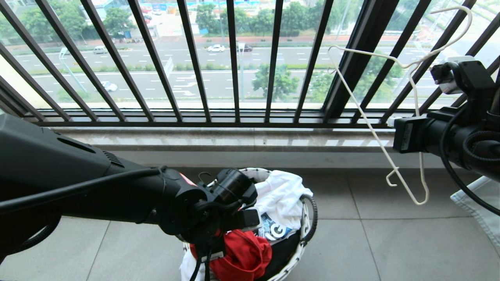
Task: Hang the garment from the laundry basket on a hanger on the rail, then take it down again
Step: Pick up clothes from the basket
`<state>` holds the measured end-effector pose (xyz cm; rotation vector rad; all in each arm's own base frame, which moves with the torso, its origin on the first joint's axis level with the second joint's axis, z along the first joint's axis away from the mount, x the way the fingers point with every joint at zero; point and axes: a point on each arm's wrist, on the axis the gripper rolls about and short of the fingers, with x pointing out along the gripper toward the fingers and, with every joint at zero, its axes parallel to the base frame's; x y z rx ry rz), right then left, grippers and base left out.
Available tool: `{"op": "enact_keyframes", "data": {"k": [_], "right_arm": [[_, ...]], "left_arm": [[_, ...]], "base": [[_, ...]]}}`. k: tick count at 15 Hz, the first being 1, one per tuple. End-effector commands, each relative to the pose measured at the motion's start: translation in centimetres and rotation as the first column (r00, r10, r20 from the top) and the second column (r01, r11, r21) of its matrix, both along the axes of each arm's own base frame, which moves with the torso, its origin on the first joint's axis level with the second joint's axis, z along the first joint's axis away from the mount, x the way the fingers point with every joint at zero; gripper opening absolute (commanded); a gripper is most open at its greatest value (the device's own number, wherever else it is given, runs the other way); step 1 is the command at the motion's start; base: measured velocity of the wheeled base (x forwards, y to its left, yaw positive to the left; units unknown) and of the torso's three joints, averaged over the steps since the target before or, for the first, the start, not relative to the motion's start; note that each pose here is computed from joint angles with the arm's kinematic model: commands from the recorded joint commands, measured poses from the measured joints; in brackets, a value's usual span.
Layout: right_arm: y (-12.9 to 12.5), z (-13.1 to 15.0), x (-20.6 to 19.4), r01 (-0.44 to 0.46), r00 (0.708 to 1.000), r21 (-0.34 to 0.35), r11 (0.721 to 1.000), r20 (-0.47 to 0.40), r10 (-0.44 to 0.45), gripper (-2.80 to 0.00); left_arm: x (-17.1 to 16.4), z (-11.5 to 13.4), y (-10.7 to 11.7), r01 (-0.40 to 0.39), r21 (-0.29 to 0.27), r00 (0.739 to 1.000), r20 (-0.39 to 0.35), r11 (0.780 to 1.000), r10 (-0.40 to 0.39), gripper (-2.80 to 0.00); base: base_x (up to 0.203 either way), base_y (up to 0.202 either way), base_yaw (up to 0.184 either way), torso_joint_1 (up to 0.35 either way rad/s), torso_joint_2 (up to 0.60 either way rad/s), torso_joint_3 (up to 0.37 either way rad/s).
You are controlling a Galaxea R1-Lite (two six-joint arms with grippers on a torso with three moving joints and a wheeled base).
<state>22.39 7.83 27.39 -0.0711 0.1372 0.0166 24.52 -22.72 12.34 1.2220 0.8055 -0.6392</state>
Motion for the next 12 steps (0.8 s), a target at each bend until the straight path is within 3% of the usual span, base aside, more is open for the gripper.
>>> {"op": "enact_keyframes", "data": {"k": [1,4,6,9,12], "right_arm": [[0.0,0.0,0.0,0.001,1.000,-0.001,1.000,0.001,-0.001,-2.80],[0.0,0.0,-0.1,0.000,1.000,0.000,1.000,0.003,0.000,-2.80],[0.0,0.1,-0.2,0.001,1.000,0.002,1.000,0.007,-0.001,-2.80],[-0.1,0.1,-0.2,0.003,1.000,0.000,1.000,0.007,-0.003,-2.80],[0.0,0.0,0.0,0.002,1.000,-0.003,1.000,0.001,-0.002,-2.80]], "left_arm": [[-0.1,1.7,0.6,-0.021,-0.043,0.999,0.038,0.999,0.023,-2.80],[-1.0,4.5,1.5,-0.117,-0.184,0.987,0.087,0.976,0.134,-2.80],[-1.7,5.9,2.3,-0.195,-0.285,0.969,0.093,0.938,0.230,-2.80],[-2.8,7.2,3.3,-0.328,-0.421,0.914,0.086,0.846,0.397,-2.80],[-4.0,8.2,4.6,-0.406,-0.499,0.849,0.103,0.766,0.518,-2.80]], "base": [[0.000,0.000,0.000,0.000,0.00,0.000],[0.000,0.000,0.000,0.000,0.00,0.000],[0.000,0.000,0.000,0.000,0.00,0.000],[0.000,0.000,0.000,0.000,0.00,0.000],[0.000,0.000,0.000,0.000,0.00,0.000]]}}
